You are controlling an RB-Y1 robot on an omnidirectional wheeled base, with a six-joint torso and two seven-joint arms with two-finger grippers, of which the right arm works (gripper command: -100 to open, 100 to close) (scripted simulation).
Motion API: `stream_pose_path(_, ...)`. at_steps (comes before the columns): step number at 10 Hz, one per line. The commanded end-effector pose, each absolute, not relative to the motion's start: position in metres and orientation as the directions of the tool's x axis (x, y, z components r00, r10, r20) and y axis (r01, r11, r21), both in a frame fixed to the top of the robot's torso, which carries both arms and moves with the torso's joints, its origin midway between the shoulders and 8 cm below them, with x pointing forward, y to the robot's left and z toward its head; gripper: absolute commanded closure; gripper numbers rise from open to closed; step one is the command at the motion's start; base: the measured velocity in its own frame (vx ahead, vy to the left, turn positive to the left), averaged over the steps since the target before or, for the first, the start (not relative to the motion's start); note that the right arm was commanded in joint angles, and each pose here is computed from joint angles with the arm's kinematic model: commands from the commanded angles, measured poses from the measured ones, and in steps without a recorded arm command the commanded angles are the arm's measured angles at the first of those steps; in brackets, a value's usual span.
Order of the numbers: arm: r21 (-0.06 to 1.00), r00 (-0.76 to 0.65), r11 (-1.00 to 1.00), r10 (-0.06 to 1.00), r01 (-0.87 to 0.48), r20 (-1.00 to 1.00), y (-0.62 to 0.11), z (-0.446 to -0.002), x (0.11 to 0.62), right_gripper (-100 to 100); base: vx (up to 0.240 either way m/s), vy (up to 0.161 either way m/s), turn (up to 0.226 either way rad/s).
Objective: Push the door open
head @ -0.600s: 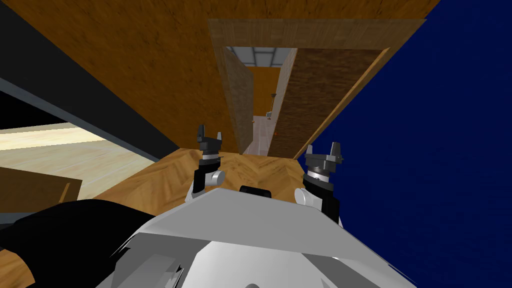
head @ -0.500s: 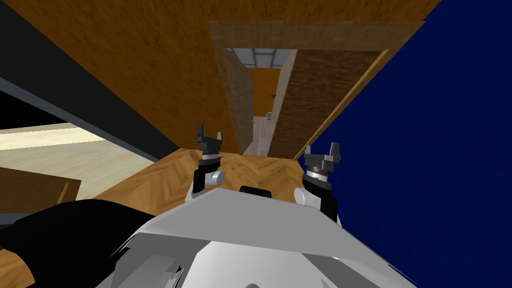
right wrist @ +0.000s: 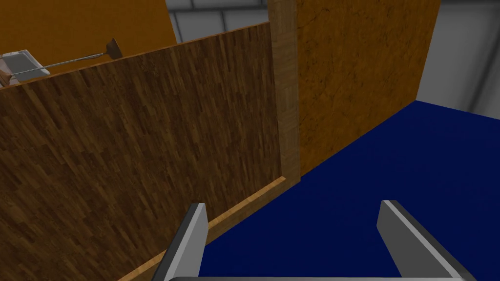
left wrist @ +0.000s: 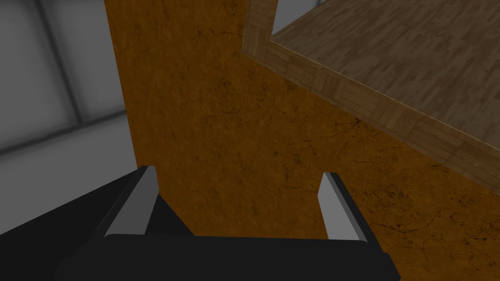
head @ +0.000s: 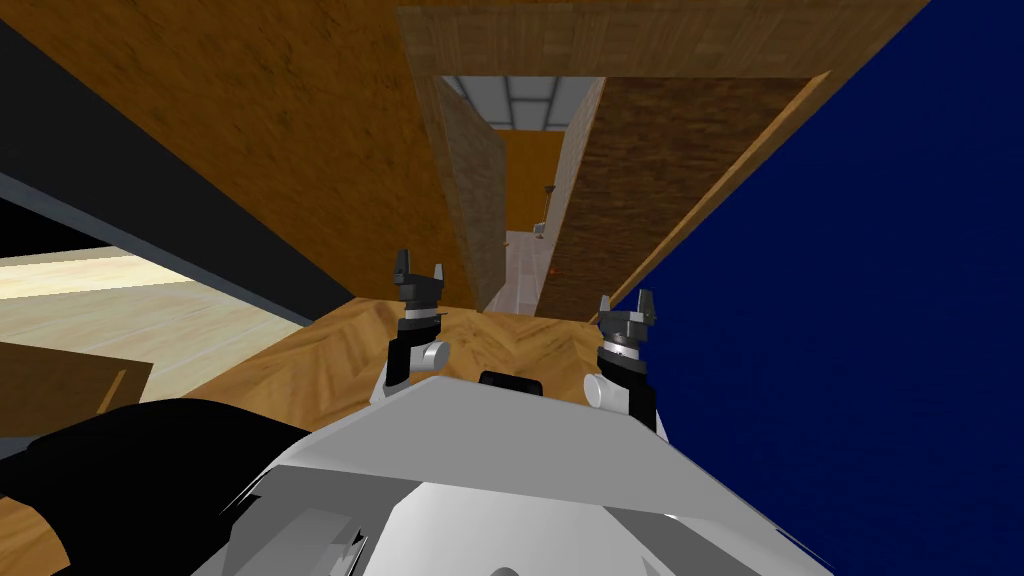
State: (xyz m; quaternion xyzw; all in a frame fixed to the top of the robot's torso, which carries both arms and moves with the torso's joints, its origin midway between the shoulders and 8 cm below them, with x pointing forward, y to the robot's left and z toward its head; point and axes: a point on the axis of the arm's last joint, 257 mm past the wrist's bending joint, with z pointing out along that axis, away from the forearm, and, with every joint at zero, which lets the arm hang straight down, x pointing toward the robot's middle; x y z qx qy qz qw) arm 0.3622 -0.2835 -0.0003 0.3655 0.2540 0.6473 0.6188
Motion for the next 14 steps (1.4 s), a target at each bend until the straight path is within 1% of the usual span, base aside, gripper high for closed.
stream_pose_path(1, 0.792, 0.035, -0.101, 0.988, -0.602, 0.152, -0.283, -0.01, 0.367, -100, 0.1, -0.034, 0.016)
stream_pose_path(14, 0.881, 0.052, -0.057, 0.994, -0.469, 0.092, -0.284, -0.105, 0.407, -100, 0.098, -0.029, 0.021)
